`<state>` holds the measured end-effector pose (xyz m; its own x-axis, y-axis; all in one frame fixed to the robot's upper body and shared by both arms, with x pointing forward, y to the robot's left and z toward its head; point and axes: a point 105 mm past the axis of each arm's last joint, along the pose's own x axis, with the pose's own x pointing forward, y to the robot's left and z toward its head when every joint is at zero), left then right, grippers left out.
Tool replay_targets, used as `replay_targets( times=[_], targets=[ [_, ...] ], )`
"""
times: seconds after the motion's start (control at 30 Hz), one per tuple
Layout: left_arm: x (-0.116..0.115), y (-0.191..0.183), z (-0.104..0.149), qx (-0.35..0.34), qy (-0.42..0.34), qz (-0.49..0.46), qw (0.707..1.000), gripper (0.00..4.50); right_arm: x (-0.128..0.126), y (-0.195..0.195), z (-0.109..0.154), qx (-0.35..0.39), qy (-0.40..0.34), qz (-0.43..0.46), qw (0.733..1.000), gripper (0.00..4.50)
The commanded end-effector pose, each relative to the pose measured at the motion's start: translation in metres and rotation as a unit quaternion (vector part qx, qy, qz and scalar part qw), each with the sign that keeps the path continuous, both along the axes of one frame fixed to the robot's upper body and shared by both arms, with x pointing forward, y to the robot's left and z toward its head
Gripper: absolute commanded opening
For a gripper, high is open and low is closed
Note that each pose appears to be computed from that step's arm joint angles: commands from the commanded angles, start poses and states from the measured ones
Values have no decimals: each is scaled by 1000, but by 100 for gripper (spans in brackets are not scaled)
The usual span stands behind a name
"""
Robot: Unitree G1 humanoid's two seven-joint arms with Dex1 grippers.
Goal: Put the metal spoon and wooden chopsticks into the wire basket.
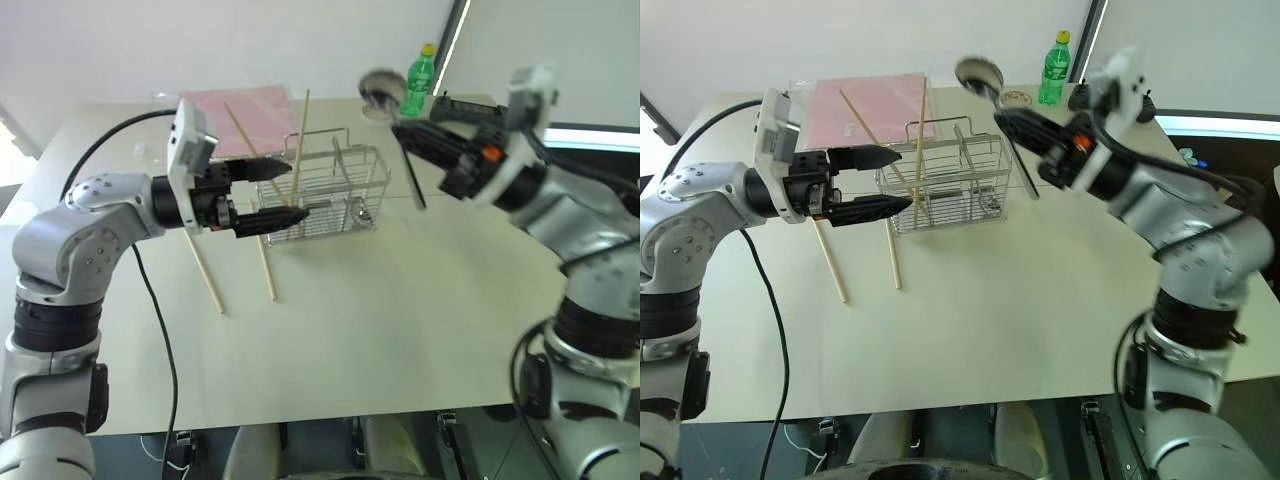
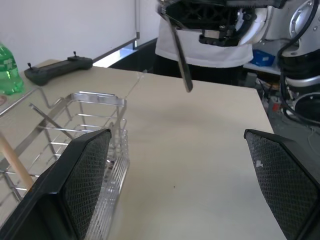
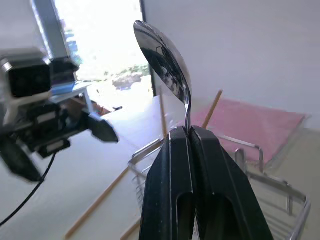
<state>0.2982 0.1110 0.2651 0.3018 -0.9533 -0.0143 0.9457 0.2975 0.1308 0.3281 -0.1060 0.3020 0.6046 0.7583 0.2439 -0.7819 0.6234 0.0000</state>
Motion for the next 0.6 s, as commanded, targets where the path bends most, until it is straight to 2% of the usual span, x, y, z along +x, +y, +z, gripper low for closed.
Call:
replay_targets(
  times=[0.03,0.13,0.37,0.6],
  targets=[
    [-1,4,19,-11,-41,10,999,450,21,3,10,13,-33,-45,998,4],
    [-1,7,21,-14,-45,16,999,450,43,6,9,36,-31,-76,996,4],
    [-6,12,22,-15,-50,31,998,450,78,13,16,83,-30,-112,990,4],
    [-6,15,24,-16,-55,43,997,450,90,27,22,114,-21,-103,988,4]
  ],
)
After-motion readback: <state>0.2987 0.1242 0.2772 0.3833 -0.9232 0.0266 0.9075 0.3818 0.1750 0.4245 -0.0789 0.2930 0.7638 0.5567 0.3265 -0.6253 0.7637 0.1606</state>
